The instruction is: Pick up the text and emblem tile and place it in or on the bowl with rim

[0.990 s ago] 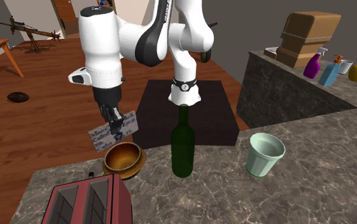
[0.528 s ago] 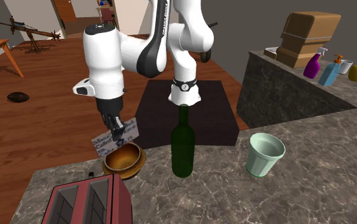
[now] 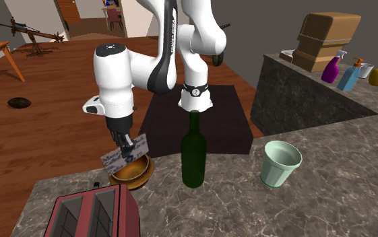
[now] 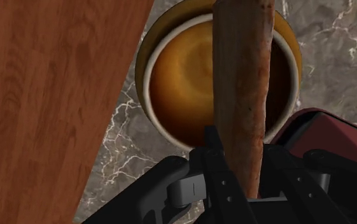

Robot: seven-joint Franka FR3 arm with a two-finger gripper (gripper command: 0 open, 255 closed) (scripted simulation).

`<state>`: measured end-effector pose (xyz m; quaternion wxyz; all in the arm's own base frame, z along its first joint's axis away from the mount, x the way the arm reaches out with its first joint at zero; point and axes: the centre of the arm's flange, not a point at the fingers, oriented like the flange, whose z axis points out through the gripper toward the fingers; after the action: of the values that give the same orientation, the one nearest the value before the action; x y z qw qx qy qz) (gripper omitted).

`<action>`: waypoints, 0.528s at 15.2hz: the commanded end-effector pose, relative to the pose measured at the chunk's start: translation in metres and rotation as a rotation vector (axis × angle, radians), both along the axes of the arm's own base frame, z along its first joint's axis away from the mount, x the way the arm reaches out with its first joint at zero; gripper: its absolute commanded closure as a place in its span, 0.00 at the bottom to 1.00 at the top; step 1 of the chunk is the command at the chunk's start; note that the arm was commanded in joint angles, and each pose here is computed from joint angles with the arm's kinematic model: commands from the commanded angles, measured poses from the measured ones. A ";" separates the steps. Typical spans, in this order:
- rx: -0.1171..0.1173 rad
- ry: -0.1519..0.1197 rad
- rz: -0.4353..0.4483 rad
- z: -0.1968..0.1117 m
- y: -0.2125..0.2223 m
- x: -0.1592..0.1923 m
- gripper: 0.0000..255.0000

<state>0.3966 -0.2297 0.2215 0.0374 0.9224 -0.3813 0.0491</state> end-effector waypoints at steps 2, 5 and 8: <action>0.000 -0.001 0.000 -0.003 0.000 -0.001 1.00; 0.000 -0.001 0.000 -0.003 0.000 -0.001 1.00; 0.000 -0.001 0.000 -0.003 0.000 -0.001 0.00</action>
<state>0.3956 -0.2298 0.2184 0.0375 0.9223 -0.3814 0.0501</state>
